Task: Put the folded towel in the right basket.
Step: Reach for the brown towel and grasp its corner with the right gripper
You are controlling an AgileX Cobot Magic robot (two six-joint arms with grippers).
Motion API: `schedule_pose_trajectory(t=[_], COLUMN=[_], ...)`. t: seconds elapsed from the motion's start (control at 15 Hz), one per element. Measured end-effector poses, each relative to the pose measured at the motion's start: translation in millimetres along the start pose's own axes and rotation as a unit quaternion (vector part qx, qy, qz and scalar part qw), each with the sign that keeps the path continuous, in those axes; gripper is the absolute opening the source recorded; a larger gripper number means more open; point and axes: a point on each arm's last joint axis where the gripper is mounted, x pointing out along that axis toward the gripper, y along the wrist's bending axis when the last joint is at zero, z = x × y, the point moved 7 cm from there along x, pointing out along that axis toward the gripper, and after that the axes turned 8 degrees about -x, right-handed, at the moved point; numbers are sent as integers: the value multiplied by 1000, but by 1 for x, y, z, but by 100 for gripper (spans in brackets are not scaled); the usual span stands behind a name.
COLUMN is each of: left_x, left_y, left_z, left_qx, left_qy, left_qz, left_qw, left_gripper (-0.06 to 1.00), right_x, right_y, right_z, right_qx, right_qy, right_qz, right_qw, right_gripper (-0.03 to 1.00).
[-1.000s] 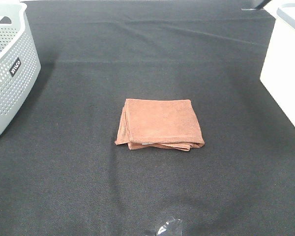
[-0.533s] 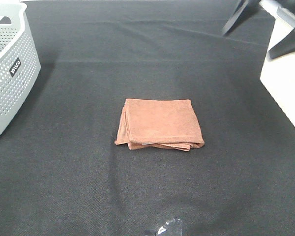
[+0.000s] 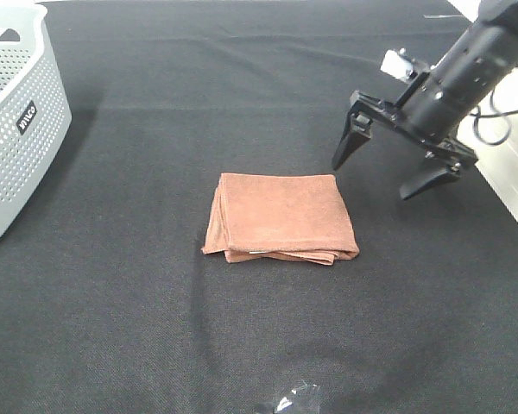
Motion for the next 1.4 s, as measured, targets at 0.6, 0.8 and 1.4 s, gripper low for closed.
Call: schedule_pose_trajectory(t=[0.6, 0.8, 1.4], left_x=[0, 0, 0], left_y=[0, 0, 0], left_z=[0, 0, 0], left_qx=[0, 0, 0], left_qy=[0, 0, 0], left_qz=[0, 0, 0], left_qw=[1000, 1000, 1000], left_gripper=[98, 98, 98], right_x=[60, 64, 110], right_y=[-7, -9, 53], right_z=[1, 3, -2], right_qx=[14, 17, -7], right_qy=[15, 10, 2], right_qz=[5, 4, 43], right_qw=[1000, 1000, 999], right_gripper=[97, 97, 92])
